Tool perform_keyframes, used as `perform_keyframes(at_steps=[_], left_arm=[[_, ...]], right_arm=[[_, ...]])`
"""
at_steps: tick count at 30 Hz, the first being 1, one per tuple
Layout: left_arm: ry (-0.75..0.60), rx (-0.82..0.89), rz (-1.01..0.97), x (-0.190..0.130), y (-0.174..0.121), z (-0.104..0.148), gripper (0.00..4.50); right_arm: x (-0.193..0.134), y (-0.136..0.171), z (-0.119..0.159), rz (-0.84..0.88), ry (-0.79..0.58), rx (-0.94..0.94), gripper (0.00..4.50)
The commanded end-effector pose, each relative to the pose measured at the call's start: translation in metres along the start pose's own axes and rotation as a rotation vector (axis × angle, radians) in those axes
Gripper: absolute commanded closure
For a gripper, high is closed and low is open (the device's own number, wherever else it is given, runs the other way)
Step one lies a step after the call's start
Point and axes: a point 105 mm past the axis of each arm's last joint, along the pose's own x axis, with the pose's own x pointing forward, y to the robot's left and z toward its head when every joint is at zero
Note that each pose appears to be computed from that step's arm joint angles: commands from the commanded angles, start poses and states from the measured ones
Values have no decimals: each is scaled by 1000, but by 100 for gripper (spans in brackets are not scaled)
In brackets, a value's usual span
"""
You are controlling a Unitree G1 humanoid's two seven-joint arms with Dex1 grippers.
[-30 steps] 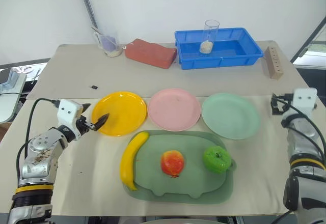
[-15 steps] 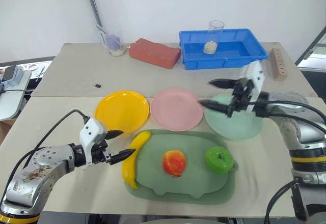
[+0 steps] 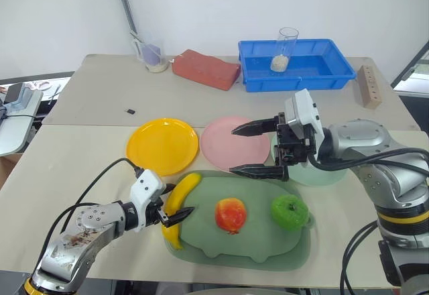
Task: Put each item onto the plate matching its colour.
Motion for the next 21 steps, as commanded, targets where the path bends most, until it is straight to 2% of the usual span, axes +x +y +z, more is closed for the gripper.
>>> perform_keyframes(at_steps=[1,2,6,7,11,13,18,21], left_arm=[[-25,21,-8,-1,-2,4,84],[-30,22,-9,-1,-1,5,119],[-35,29,-2,-1,1,6,317],[-35,30,3,-1,2,6,331],[-44,18,21,-3,10,8,331],[-76,15,44,-7,24,18,331],[-222,-3,276,-25,105,66,331],[-240,-25,409,-27,143,76,331]], right_arm=[[1,2,14,6,-22,-65,0],[1,2,14,6,-23,-64,0],[1,1,14,-2,-23,-67,0],[2,0,14,-5,-24,-68,0],[1,-1,15,-11,-28,-70,0],[1,-2,15,-15,-30,-71,0],[4,-14,18,-59,-38,-88,0],[10,-23,19,-101,-32,-105,0]])
